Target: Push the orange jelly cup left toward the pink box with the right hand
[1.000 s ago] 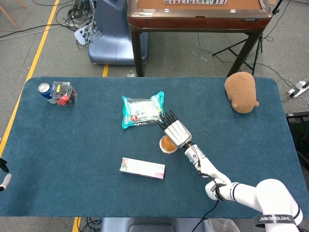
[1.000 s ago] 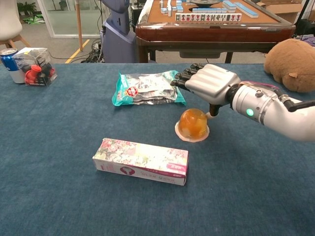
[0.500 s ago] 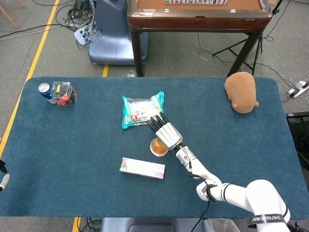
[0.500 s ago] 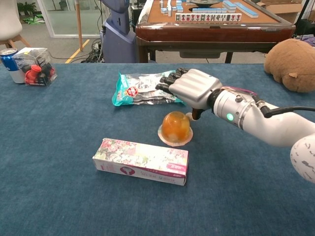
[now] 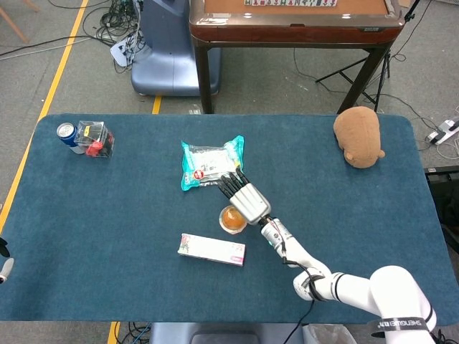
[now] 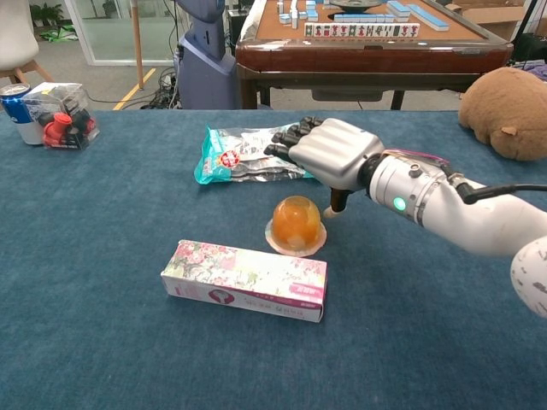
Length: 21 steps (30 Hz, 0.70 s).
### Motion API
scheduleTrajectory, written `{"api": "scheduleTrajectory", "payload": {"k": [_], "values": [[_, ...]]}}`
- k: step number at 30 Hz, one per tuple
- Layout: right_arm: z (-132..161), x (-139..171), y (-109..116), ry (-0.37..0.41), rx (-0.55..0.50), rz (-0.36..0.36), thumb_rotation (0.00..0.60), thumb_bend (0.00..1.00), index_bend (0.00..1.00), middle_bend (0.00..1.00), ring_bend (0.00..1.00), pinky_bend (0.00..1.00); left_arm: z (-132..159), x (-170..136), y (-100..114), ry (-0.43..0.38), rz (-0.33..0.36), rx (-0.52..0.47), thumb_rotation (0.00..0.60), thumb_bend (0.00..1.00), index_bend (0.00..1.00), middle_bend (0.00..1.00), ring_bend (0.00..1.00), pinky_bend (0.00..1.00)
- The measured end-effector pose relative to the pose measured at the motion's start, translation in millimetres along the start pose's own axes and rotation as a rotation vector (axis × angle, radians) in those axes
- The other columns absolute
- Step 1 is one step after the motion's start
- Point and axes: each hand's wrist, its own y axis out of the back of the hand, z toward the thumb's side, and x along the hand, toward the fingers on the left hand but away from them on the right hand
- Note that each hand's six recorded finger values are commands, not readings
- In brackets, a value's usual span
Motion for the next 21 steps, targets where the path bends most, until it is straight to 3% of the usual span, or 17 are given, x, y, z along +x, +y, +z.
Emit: {"api": "scheduleTrajectory", "payload": {"k": [7,21], "values": [[0,10,-3,0.009,-0.011,0.01,0.6,0.0,0.0,0.0,0.0,0.0,2,0,0,-0.004,0.001,0.002,0.6,0.31,0.57,0.41,0.38,0.54],[24,-1,0,0.024,-0.064,-0.001,0.6,0.0,0.0,0.0,0.0,0.0,-2,0,2,0.009,0.007,-0.009,0.6,0.31,0.58,0.41,0.38,0.54]]}}
